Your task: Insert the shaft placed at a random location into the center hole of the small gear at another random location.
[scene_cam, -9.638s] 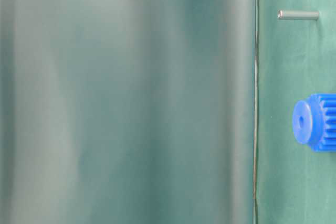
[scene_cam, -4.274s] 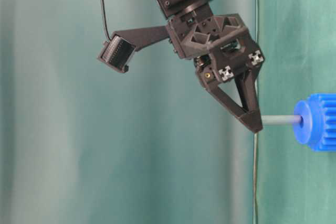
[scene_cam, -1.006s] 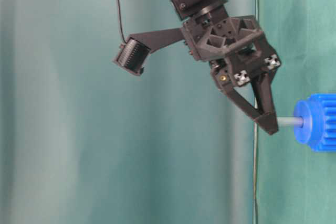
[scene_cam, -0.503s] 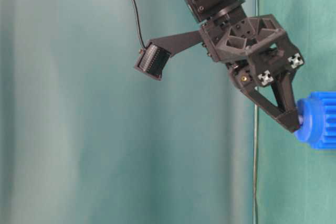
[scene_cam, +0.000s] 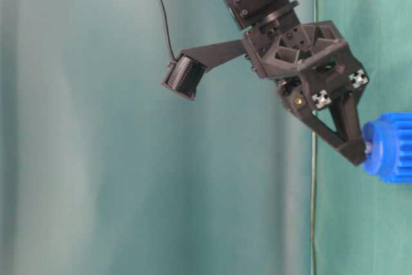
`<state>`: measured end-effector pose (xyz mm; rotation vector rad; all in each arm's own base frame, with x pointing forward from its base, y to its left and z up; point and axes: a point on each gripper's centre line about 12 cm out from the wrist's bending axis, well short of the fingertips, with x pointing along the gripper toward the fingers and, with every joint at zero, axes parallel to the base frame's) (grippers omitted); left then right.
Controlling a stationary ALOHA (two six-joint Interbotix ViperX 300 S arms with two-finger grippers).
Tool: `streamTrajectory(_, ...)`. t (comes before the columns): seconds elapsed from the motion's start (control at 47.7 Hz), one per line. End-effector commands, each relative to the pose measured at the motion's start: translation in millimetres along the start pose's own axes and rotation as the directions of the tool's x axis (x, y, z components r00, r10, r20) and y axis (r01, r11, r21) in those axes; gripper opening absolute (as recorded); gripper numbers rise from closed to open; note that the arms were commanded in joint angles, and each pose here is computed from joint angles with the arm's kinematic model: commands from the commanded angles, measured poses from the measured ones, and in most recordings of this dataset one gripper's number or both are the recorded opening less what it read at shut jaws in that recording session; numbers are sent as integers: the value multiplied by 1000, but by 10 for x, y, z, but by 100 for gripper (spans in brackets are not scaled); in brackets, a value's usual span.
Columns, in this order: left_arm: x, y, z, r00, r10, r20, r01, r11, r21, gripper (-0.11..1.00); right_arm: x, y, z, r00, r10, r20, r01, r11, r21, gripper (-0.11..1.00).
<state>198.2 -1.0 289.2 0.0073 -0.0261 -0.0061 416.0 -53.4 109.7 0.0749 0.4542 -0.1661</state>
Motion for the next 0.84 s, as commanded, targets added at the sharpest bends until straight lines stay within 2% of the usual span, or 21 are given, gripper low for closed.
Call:
streamTrajectory(0.0,25,0,74,1000,-1,18,1,1000,3,0,-15,7,186,998,1,57,-2,1000,17,62)
streamTrajectory(0.084,25,0,72,1000,-1,17,1,1000,3,0,-38,9,229,998,2,66,-3,1000,16,85)
streamTrajectory(0.126,25,0,72,1000,-1,17,1,1000,3,0,-57,10,254,998,1,70,-3,1000,17,90)
streamTrajectory(0.251,25,0,72,1000,-1,17,1,1000,2,0,-146,14,337,997,4,79,-5,1000,15,79)
streamTrajectory(0.545,23,0,73,1000,-1,17,1,1000,2,0,-376,23,547,995,11,102,-12,1000,15,81)
streamTrajectory(0.817,16,0,89,1000,-1,23,1,1000,-2,0,-474,28,576,994,13,110,-15,1000,14,81)
